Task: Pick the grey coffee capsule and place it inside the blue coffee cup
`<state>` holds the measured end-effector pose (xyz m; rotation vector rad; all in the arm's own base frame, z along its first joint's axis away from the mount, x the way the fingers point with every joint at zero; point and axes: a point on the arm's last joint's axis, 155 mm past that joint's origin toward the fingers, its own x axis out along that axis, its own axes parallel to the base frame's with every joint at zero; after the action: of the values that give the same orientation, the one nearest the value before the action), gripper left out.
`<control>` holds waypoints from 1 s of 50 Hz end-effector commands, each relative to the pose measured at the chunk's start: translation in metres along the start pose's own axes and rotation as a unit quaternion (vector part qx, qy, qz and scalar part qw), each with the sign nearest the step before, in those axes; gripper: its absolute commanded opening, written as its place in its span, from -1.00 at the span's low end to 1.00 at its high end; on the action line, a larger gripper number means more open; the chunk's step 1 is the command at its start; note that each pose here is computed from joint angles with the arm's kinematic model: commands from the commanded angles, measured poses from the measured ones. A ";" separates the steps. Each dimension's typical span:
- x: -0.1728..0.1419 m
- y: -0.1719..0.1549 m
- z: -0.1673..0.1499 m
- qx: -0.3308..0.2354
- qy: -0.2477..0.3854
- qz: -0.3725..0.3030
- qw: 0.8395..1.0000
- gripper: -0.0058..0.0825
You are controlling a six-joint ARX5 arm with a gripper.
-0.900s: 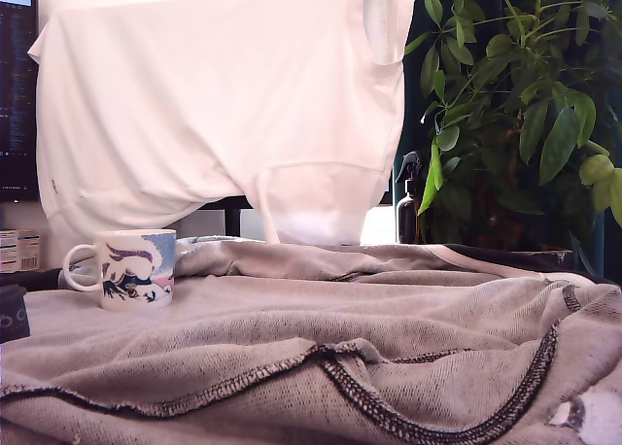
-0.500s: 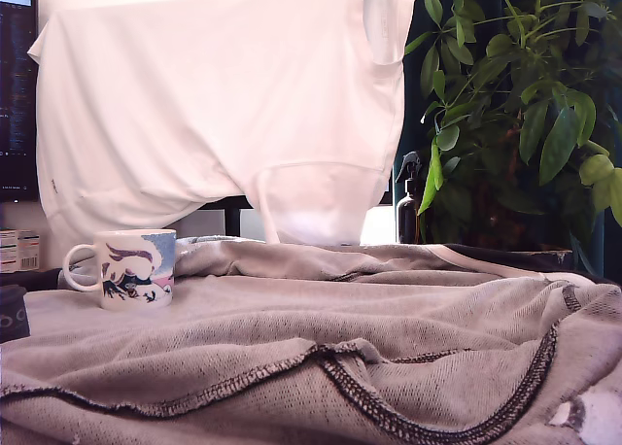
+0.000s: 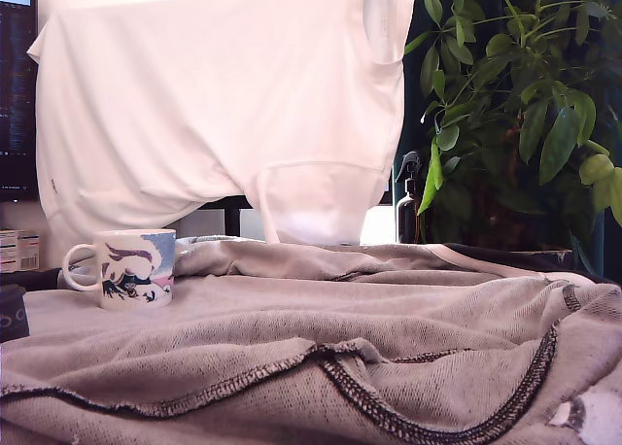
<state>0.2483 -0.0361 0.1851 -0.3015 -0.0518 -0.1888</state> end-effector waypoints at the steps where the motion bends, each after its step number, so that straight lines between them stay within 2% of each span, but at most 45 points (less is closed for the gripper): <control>1: 0.001 0.003 -0.022 -0.006 0.031 0.002 1.000 0.84; 24: 0.002 0.005 -0.084 -0.017 0.158 0.008 0.987 0.84; 50: 0.012 0.002 -0.116 0.024 0.219 -0.011 0.975 0.84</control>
<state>0.2659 -0.0699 0.0880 -0.2239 0.3526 -0.2658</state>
